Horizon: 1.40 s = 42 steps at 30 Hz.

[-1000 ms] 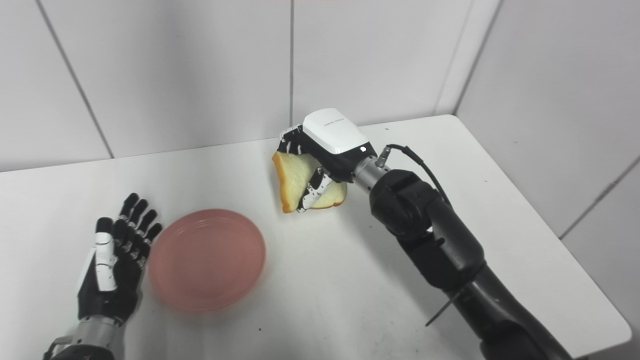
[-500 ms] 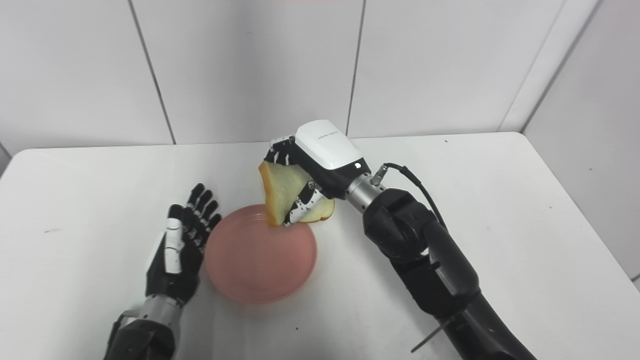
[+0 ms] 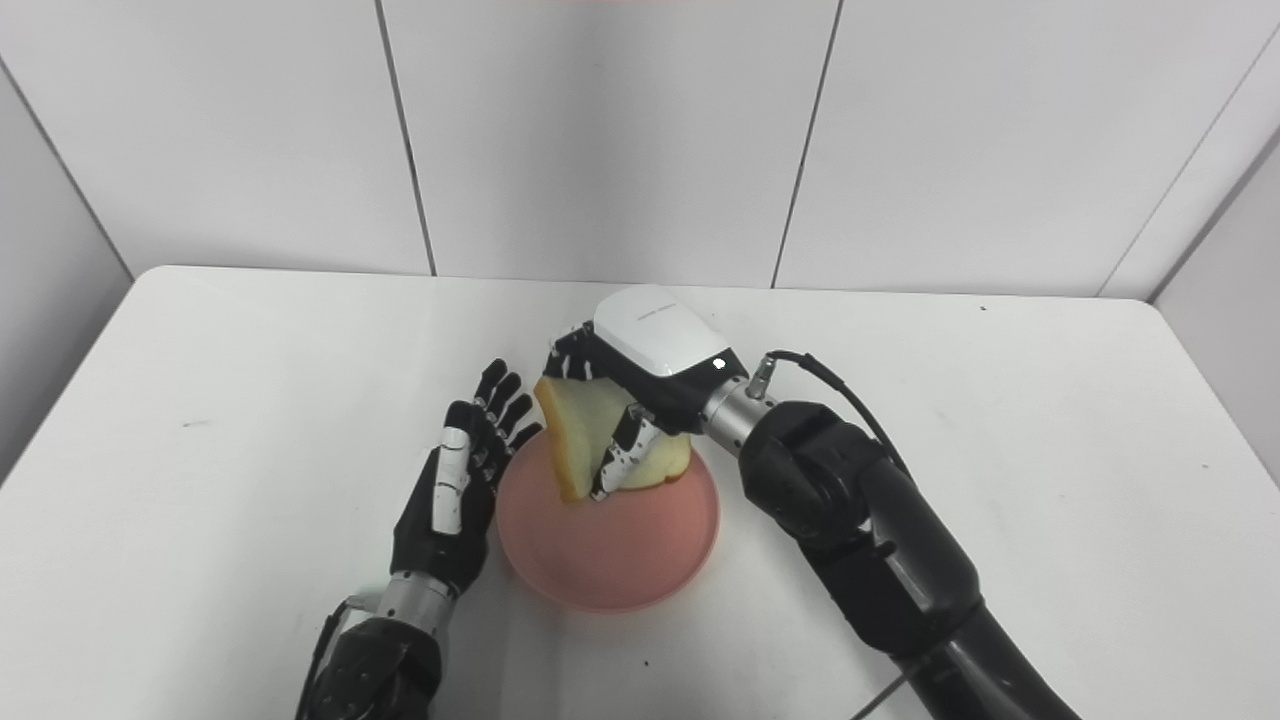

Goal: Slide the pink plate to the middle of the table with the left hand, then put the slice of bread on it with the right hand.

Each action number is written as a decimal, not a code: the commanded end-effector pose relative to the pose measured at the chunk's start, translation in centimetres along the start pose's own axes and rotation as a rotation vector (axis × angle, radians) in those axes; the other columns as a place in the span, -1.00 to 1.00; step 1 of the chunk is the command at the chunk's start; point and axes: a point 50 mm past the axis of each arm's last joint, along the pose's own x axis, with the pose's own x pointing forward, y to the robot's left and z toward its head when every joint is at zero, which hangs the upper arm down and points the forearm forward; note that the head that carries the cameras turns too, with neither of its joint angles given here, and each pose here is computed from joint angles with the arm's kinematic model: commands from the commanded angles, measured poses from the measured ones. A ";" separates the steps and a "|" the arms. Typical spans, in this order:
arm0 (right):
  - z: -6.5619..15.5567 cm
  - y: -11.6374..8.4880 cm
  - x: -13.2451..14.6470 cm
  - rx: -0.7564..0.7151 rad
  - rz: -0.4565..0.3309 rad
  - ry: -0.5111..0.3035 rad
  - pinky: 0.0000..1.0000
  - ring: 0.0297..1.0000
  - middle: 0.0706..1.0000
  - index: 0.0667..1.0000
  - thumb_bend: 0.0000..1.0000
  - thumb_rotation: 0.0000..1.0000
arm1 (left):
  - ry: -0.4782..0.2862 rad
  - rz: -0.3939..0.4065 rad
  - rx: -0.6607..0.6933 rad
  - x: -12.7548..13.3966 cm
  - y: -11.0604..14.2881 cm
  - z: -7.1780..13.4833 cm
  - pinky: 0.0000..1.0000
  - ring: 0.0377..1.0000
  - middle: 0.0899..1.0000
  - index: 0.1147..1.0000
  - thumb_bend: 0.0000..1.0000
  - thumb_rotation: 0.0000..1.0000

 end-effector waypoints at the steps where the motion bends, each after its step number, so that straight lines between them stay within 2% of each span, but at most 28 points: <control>1: 1.0 -1.9 1.0 -0.038 -0.040 -0.065 -0.44 -0.24 -0.11 -0.04 0.04 -1.00 | -0.096 -0.028 0.000 1.2 -1.3 1.4 0.81 0.97 1.00 0.94 0.49 1.00; 7: 0.8 -0.6 1.2 -0.052 0.030 -0.051 -0.36 -0.18 -0.08 -0.08 0.04 -1.00 | -0.108 -0.011 0.008 1.3 -1.4 1.6 0.72 0.93 1.00 0.92 0.48 1.00; 11: 0.5 -0.1 1.2 -0.060 0.075 -0.043 -0.40 -0.20 -0.09 -0.06 0.04 -1.00 | -0.112 0.002 0.003 1.4 -1.5 1.6 0.63 0.92 0.99 0.90 0.46 1.00; 18: 0.0 0.2 0.9 -0.055 0.165 -0.002 -0.38 -0.18 -0.07 -0.09 0.04 -1.00 | -0.103 0.013 0.022 1.5 -1.4 1.7 0.71 0.96 0.99 0.90 0.49 1.00; 22: 0.1 0.1 0.8 -0.069 0.198 -0.009 -0.35 -0.16 -0.06 -0.11 0.04 -1.00 | -0.105 0.019 0.017 1.6 -1.5 1.7 0.74 0.94 0.98 0.90 0.50 1.00; 29: 0.0 -0.2 0.7 -0.049 0.262 0.012 -0.26 -0.14 -0.04 -0.13 0.04 -1.00 | -0.113 0.017 -0.008 1.8 -1.6 1.7 0.61 0.94 0.99 0.90 0.48 1.00; 31: 0.0 -0.3 0.6 -0.044 0.259 0.011 -0.15 -0.11 -0.04 -0.12 0.04 -1.00 | -0.112 0.017 0.000 1.8 -1.5 1.8 0.72 0.94 1.00 0.91 0.48 1.00; 33: -0.1 -0.4 0.5 -0.061 0.260 0.003 0.00 0.06 -0.05 -0.11 0.05 -1.00 | -0.111 0.018 0.005 1.8 -1.5 1.8 0.78 0.95 0.99 0.91 0.48 1.00; 34: -0.1 -0.6 0.5 -0.072 0.264 0.002 0.01 0.08 -0.05 -0.11 0.05 -1.00 | -0.109 0.018 0.007 1.8 -1.5 1.8 0.78 0.95 0.99 0.91 0.48 1.00; 36: -0.1 -0.9 0.3 -0.089 0.266 0.001 0.20 0.25 0.23 -0.09 0.05 -0.76 | -0.107 0.020 0.008 1.8 -1.5 1.9 0.85 0.95 0.99 0.91 0.50 1.00; 37: -0.1 -1.0 0.2 -0.096 0.265 0.001 0.26 0.32 0.33 0.13 0.32 -0.60 | -0.106 0.020 0.008 1.8 -1.5 1.9 0.85 0.95 0.99 0.90 0.50 1.00; 39: 0.0 -1.4 -0.1 -0.111 0.257 0.000 0.35 0.44 0.47 0.34 0.59 -0.41 | -0.105 0.019 0.006 1.8 -1.5 2.0 0.87 0.96 0.99 0.91 0.49 1.00; 42: 0.1 -1.7 -0.4 -0.118 0.253 0.003 0.42 0.56 0.59 0.44 0.71 -0.35 | -0.104 0.016 0.008 1.7 -1.5 2.0 0.88 0.97 1.00 0.91 0.48 1.00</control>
